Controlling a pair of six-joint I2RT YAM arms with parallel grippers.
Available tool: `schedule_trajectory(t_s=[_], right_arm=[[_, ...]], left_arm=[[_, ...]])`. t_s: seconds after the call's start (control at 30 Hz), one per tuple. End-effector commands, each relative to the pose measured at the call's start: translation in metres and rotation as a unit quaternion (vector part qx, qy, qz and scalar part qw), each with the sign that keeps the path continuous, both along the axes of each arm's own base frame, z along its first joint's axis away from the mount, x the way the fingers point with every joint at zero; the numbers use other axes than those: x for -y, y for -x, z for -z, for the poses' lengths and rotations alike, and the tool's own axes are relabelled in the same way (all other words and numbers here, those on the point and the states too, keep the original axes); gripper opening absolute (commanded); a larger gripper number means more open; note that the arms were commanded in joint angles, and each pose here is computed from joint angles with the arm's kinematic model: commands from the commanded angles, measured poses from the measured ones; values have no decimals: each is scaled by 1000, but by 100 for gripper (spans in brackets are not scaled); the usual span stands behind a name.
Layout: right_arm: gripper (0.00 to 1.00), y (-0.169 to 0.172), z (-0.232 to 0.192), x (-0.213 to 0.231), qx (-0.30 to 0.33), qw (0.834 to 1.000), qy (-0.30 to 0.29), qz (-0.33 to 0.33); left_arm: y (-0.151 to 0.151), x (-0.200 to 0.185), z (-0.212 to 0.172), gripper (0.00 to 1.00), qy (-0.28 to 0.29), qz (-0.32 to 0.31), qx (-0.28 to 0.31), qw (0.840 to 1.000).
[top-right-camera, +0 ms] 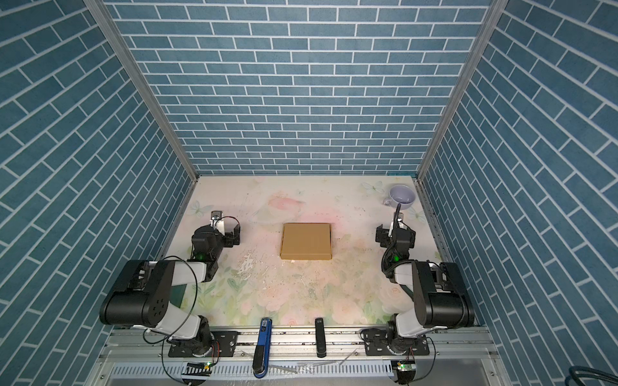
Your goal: Fold the paper box
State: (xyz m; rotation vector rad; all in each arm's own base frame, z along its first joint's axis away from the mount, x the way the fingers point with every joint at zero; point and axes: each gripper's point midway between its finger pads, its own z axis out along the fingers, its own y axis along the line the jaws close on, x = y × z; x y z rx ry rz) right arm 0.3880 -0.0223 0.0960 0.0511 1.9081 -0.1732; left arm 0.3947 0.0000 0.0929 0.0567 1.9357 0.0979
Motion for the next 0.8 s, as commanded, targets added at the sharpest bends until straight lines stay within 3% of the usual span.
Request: schedule_trajectory(t_s=[0.0, 0.13, 0.77], right_arm=[[99, -1, 5, -14, -4, 999, -19, -46], [99, -5, 8, 1, -15, 1000, -25, -3], [99, -5, 7, -1, -11, 1000, -25, -9]], left_arm=[[-1, -3, 0, 100, -2, -3, -1, 1000], [-1, -3, 1, 99, -2, -3, -1, 1000], [-1, -3, 1, 100, -2, -3, -2, 1000]])
